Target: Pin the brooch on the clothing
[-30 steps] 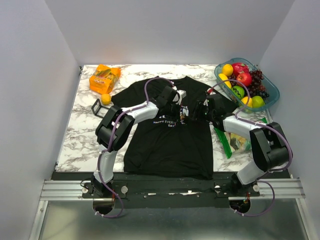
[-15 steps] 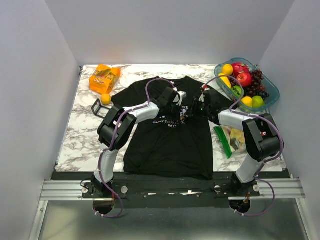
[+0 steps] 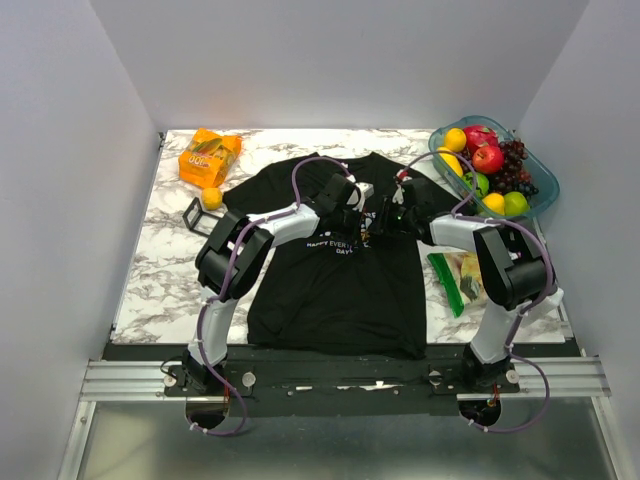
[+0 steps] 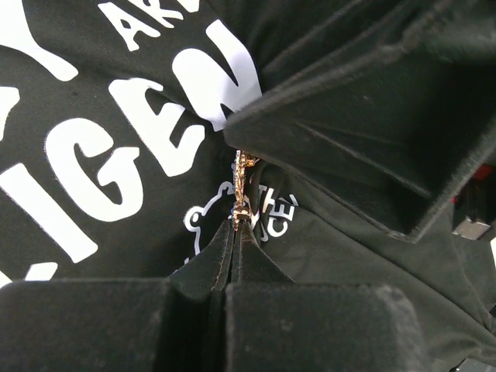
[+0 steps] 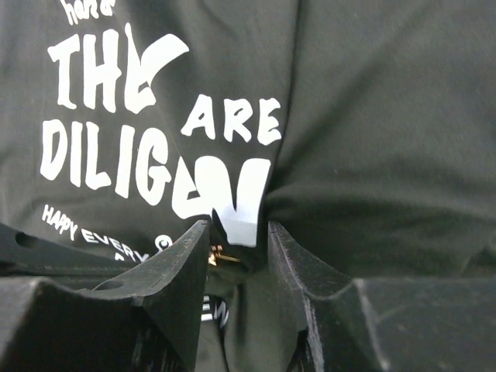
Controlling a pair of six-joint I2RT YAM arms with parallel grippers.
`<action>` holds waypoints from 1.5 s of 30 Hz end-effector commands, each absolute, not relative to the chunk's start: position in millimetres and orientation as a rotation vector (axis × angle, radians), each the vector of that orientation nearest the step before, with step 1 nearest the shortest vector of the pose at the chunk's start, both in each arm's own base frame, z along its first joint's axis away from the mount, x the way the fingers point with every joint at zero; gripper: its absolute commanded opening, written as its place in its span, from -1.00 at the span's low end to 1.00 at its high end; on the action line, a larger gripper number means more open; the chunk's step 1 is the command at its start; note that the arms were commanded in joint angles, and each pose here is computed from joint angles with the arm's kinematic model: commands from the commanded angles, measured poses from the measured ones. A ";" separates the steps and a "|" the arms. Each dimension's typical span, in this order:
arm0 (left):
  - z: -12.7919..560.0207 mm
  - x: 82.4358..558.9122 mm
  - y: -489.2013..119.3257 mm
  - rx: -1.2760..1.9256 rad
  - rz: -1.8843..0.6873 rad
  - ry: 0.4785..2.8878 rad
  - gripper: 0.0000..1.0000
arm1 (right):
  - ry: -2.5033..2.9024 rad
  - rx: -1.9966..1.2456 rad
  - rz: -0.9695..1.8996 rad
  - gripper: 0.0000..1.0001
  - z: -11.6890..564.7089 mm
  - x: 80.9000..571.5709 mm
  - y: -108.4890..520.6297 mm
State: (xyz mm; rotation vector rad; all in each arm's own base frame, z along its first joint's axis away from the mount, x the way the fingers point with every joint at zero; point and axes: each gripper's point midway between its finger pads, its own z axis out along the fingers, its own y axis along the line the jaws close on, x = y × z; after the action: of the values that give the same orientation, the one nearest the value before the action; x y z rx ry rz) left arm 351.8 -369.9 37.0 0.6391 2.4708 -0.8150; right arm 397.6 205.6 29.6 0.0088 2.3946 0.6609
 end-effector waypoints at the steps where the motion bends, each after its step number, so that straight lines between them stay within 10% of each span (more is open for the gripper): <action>1: 37.5 353.8 -375.1 0.673 -0.823 2.450 -1.00 | 2.382 -0.071 0.691 -0.18 28.7 404.0 217.6; 11: 28.0 359.9 -360.1 0.623 -0.752 2.481 -1.00 | 2.370 -0.099 0.701 -0.83 34.6 404.8 220.8; 29: 38.1 354.1 -365.5 0.604 -0.921 2.420 -1.00 | 2.373 -0.108 0.570 -0.46 41.0 408.6 208.9; 37: 40.8 349.8 -372.9 0.602 -0.958 2.407 -1.00 | 2.369 -0.120 0.579 -0.99 44.9 406.4 211.9; 45: 45.4 344.3 -388.0 0.608 -1.014 2.386 -1.00 | 2.360 -0.113 0.590 -0.99 51.1 405.8 213.3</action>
State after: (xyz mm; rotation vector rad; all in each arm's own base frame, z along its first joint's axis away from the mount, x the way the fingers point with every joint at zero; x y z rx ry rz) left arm 352.6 -372.4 34.3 0.5845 2.4246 -0.9354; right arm 400.8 209.6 29.9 -0.1082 2.4039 0.5894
